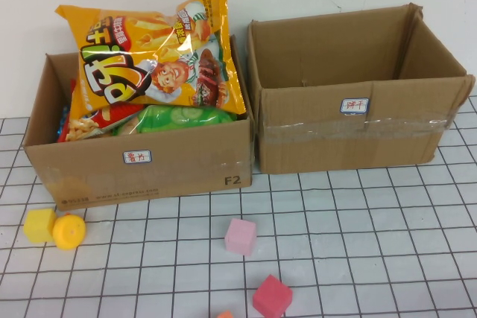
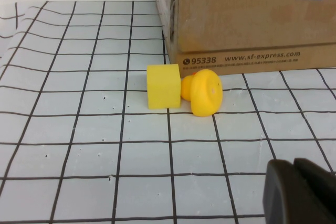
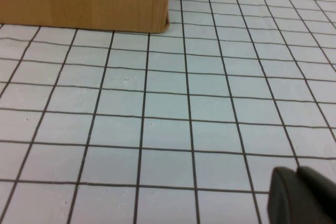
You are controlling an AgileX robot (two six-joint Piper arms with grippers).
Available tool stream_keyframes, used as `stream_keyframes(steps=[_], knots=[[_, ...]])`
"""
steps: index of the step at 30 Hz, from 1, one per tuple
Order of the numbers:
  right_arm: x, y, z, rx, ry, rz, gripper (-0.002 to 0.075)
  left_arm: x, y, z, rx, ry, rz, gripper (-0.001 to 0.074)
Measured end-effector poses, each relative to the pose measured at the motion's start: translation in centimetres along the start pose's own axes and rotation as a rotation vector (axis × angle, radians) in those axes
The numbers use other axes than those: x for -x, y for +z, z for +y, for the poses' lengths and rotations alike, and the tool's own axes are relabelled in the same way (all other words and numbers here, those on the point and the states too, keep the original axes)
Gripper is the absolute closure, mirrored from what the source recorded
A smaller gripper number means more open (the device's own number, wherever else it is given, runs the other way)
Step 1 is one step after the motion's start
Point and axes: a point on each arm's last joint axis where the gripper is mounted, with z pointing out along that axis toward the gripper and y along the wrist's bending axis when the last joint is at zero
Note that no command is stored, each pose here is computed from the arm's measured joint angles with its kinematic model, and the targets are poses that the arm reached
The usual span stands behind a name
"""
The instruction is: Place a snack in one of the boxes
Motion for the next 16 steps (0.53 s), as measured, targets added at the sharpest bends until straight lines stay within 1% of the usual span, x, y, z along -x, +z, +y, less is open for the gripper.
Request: stream_keyframes(steps=[16], knots=[[-0.04, 0.00, -0.07, -0.013, 0.002, 0.005, 0.0727, 0.00, 0.00, 0.00, 0.000, 0.000, 0.000, 0.0736]])
